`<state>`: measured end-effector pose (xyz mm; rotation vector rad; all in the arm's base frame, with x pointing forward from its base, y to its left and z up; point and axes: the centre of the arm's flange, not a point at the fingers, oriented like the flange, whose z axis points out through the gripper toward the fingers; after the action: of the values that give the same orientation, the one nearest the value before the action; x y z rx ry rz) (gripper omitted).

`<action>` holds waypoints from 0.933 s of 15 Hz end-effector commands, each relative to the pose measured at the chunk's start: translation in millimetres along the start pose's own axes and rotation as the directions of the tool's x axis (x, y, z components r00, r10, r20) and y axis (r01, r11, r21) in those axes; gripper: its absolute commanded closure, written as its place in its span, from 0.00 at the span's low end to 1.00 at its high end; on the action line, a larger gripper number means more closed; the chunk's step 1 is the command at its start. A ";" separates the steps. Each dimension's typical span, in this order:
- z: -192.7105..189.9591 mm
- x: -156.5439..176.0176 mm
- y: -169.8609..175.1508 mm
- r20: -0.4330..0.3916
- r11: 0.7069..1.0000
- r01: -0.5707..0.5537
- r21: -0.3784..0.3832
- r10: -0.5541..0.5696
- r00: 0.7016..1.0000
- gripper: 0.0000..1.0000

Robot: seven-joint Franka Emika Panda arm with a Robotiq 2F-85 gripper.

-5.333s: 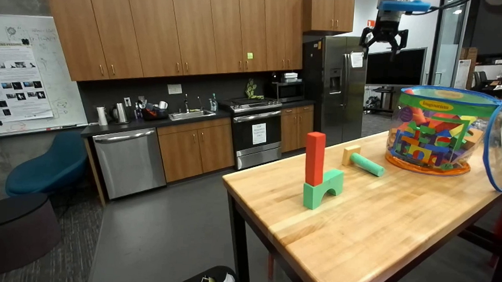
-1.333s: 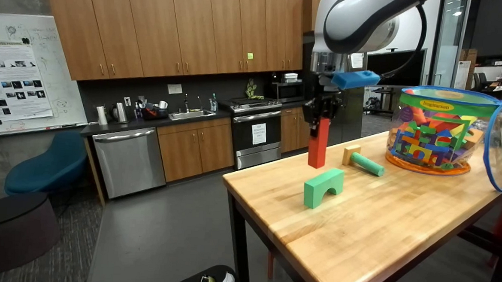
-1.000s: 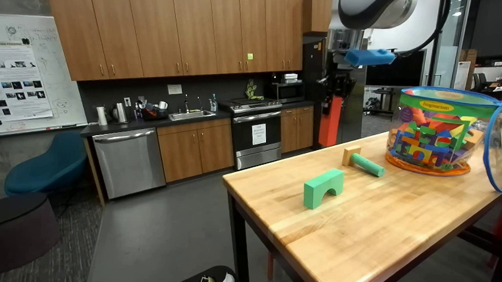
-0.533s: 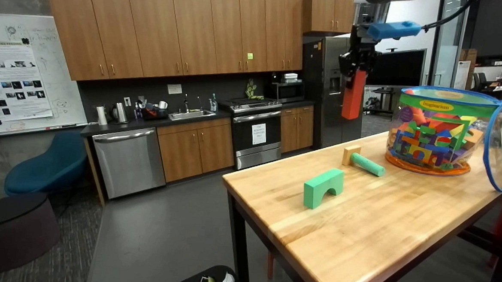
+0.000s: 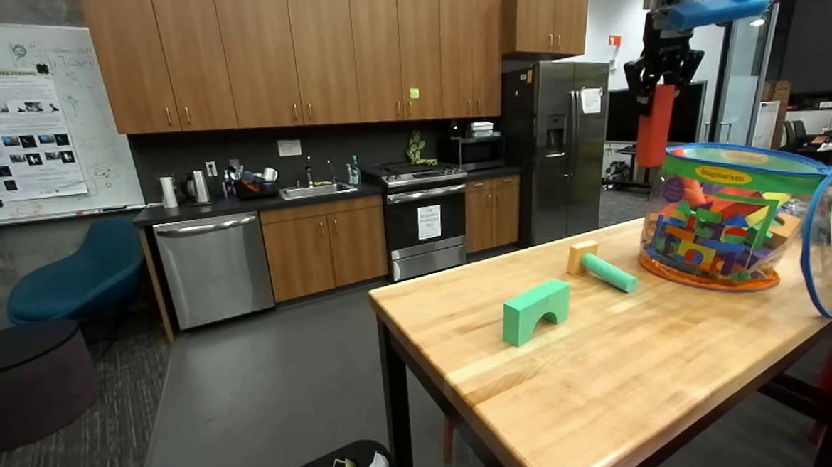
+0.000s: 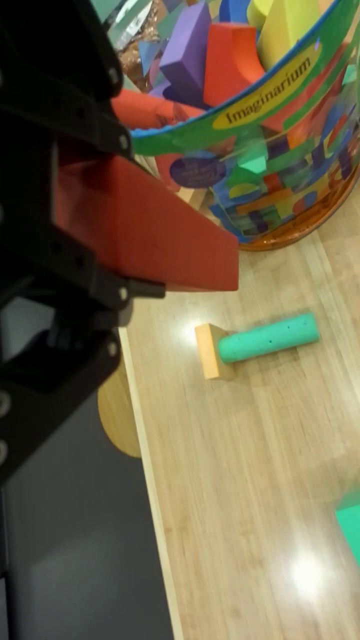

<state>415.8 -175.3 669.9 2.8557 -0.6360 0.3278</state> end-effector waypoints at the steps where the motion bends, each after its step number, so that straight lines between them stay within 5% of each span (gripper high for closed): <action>1: -18.3 21.4 46.9 -0.002 0.997 -0.080 -0.021 0.080 0.997 0.84; 14: -8.3 67.3 161.1 -0.029 0.930 -0.359 -0.083 0.357 0.934 0.84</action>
<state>394.5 -318.5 712.0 2.6885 -1.0575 0.3858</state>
